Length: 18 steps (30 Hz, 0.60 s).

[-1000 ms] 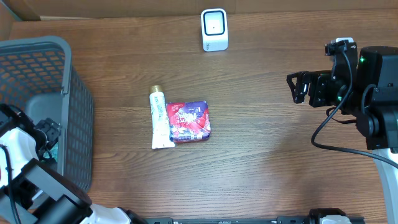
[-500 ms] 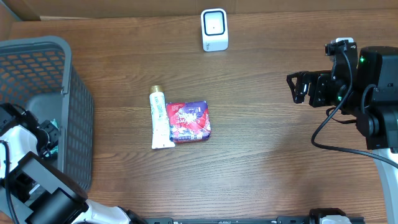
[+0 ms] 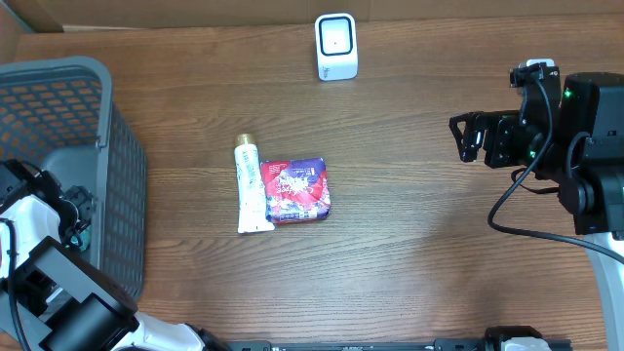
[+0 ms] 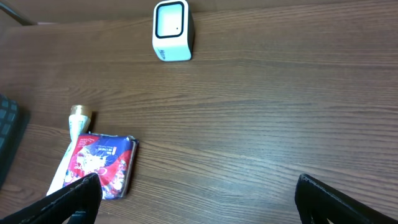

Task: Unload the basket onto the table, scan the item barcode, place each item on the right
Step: 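Move the left gripper back into the basket over the mint-green pack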

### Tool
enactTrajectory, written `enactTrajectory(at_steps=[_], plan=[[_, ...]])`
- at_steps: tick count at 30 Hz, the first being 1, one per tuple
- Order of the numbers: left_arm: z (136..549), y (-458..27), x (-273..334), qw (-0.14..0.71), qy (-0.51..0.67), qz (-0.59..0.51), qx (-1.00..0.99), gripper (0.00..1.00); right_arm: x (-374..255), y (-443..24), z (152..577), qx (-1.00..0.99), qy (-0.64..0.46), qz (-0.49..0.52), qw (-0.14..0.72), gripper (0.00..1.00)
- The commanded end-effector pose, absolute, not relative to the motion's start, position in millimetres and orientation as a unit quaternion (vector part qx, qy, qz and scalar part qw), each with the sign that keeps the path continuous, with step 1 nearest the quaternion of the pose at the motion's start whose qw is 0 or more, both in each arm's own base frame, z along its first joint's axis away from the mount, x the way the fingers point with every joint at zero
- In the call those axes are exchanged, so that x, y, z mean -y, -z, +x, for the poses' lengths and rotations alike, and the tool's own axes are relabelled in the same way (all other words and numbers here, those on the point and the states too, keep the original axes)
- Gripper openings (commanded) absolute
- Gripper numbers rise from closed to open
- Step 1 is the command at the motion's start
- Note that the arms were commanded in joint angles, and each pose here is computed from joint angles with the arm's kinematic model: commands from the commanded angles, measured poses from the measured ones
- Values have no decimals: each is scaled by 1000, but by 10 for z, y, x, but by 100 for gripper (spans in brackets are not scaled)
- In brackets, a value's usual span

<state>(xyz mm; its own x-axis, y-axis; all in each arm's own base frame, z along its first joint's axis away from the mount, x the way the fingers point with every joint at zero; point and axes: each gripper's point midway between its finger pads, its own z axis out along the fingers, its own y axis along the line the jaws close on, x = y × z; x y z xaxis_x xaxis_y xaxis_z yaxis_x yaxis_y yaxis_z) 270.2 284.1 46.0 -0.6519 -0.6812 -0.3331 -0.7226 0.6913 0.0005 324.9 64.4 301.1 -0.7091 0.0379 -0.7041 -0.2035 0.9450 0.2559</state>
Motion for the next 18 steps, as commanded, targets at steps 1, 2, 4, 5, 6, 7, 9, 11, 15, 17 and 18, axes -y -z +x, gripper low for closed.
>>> enactTrajectory(at_steps=[1, 2, 4, 5, 6, 7, 9, 11, 15, 17, 18], plan=[[2652, -281, -2844, 136, -67, -382, -912, 66, -649, -3160, 3258, -903, -159, -48, 397, 100], [2652, -282, -2852, 136, -69, -382, -911, 65, -649, -3161, 3259, -902, -159, -48, 397, 100], [2621, -265, -2878, 131, -79, -384, -911, 62, -649, -3160, 3258, -903, -159, -48, 397, 100], [2606, -254, -2888, 128, -83, -384, -911, 62, -649, -3160, 3258, -903, -159, -48, 397, 100], [2581, -229, -2902, 122, -89, -386, -910, 61, -649, -3160, 3258, -903, -159, -48, 397, 100], [2565, -202, -2905, 116, -91, -386, -911, 61, -649, -3160, 3258, -903, -159, -48, 397, 100], [2519, -97, -2879, 97, -88, -383, -914, 61, -649, -3160, 3258, -903, -159, -48, 397, 100], [2461, 53, -2822, 71, -78, -374, -921, 60, -649, -3160, 3258, -903, -159, -48, 397, 100], [2384, 282, -2746, 37, -64, -373, -925, 41, -649, -3160, 3258, -903, -159, -48, 397, 100], [2367, 326, -2727, 30, -61, -374, -925, 19, -649, -3160, 3258, -903, -159, -48, 397, 100], [2367, 327, -2727, 30, -61, -374, -925, 11, -649, -3160, 3258, -903, -159, -48, 397, 100]])
